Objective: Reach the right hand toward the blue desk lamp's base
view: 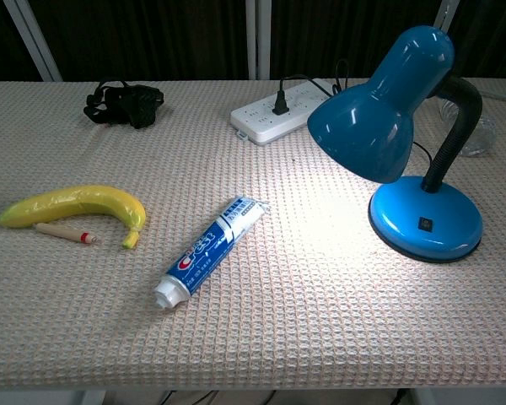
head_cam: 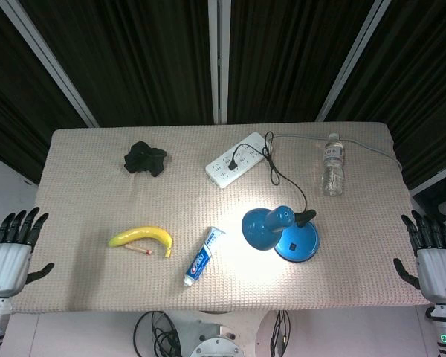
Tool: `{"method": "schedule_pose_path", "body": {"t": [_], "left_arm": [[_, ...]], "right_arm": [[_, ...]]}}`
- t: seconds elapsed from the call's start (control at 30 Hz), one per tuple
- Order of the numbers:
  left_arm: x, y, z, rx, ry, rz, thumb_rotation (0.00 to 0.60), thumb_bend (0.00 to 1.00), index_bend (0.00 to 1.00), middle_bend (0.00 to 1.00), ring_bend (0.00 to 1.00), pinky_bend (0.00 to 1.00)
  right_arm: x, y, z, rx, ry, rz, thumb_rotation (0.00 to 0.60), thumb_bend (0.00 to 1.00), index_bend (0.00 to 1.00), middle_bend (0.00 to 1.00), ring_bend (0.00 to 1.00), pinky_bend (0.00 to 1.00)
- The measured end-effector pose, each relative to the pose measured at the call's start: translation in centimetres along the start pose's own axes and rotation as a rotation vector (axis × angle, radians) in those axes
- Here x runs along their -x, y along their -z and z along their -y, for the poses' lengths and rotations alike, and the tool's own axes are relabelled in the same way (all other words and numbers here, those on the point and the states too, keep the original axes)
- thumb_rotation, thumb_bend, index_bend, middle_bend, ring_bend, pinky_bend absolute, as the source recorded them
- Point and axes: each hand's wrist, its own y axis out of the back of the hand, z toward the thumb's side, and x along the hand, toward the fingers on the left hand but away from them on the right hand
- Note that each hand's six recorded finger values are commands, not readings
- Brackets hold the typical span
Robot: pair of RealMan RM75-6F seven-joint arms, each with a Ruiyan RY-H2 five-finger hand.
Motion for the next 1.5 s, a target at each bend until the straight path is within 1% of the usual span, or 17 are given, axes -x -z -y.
{"method": "schedule_pose_path", "body": {"t": [0.43,0.73,0.77,0.8,0.83,0.87,0.9,0.97,1.03,1.07,1.17,1.33,1.4,1.43,1.5], "left_arm": [[0.1,-0.5,-0.4,-0.004,0.004,0.006,0.600,0.07,0.08,0.00,0.00,0.05],[0.2,-0.5,-0.4,-0.006,0.008,0.000,0.600,0.07,0.08,0.00,0.00,0.05],[0.2,-0.4,-0.3,-0.006,0.009,-0.003,0.600,0.07,0.08,0.00,0.00,0.05],[0.2,-0.4,-0.3,-0.005,0.011,-0.005,0.600,0.07,0.08,0.00,0.00,0.05],[0.3,-0.4,-0.2,-0.003,0.014,-0.009,0.600,0.07,0.07,0.00,0.00,0.05],[0.3,-0.3,-0.1,-0.003,0.016,-0.010,0.600,0.07,0.07,0.00,0.00,0.05],[0.3,-0.3,-0.1,-0.004,0.016,-0.011,0.600,0.07,0.07,0.00,0.00,0.05],[0.3,-0.3,-0.1,-0.005,0.014,-0.012,0.600,0.07,0.07,0.00,0.00,0.05],[0.3,-0.3,-0.1,-0.002,0.014,-0.014,0.600,0.07,0.07,0.00,0.00,0.05],[0.3,-0.3,0.0,-0.001,0.015,-0.015,0.600,0.07,0.07,0.00,0.00,0.05],[0.5,-0.2,0.4,-0.001,0.025,-0.019,0.600,0.07,0.07,0.00,0.00,0.05],[0.6,0.0,0.7,-0.002,0.035,-0.021,0.600,0.07,0.07,0.00,0.00,0.05],[0.6,0.0,0.6,0.000,0.031,-0.021,0.600,0.07,0.07,0.00,0.00,0.05],[0.6,0.0,0.5,0.002,0.029,-0.021,0.600,0.07,0.07,0.00,0.00,0.05],[0.7,0.0,0.4,0.002,0.027,-0.021,0.600,0.07,0.07,0.00,0.00,0.05]], "right_arm": [[-0.1,0.2,-0.1,0.017,-0.008,-0.006,0.600,0.23,0.00,0.00,0.00,0.00],[-0.1,0.3,-0.1,-0.005,-0.017,-0.026,0.600,0.23,0.00,0.00,0.00,0.00],[-0.1,0.3,-0.1,-0.007,-0.018,-0.029,0.600,0.23,0.00,0.01,0.01,0.01],[-0.1,0.3,-0.1,-0.007,-0.018,-0.031,0.600,0.23,0.00,0.05,0.06,0.08],[-0.1,0.3,-0.2,-0.010,-0.017,-0.032,0.600,0.23,0.00,0.15,0.18,0.22],[0.0,0.2,-0.2,-0.013,-0.017,-0.034,0.600,0.22,0.00,0.33,0.36,0.41],[0.0,0.2,-0.3,-0.013,-0.019,-0.036,0.600,0.22,0.00,0.53,0.55,0.58],[0.1,0.0,-0.1,-0.008,-0.036,-0.040,0.600,0.22,0.00,0.77,0.76,0.75],[0.1,-0.3,0.2,-0.011,-0.069,-0.049,0.600,0.21,0.00,0.87,0.84,0.82],[0.1,-0.4,0.4,-0.019,-0.081,-0.053,0.600,0.21,0.00,0.90,0.87,0.84],[0.1,-0.9,1.0,-0.051,-0.125,-0.069,0.600,0.20,0.00,0.94,0.92,0.89],[0.0,-2.8,3.0,-0.117,-0.234,-0.133,0.600,0.22,0.00,0.95,0.93,0.90],[-0.1,-3.9,4.1,-0.136,-0.284,-0.173,0.600,0.29,0.00,0.95,0.93,0.90],[-0.1,-4.4,4.5,-0.144,-0.305,-0.191,0.600,0.37,0.00,0.95,0.93,0.90],[-0.2,-5.7,5.7,-0.164,-0.351,-0.238,0.600,0.58,0.00,0.95,0.93,0.90]]}}
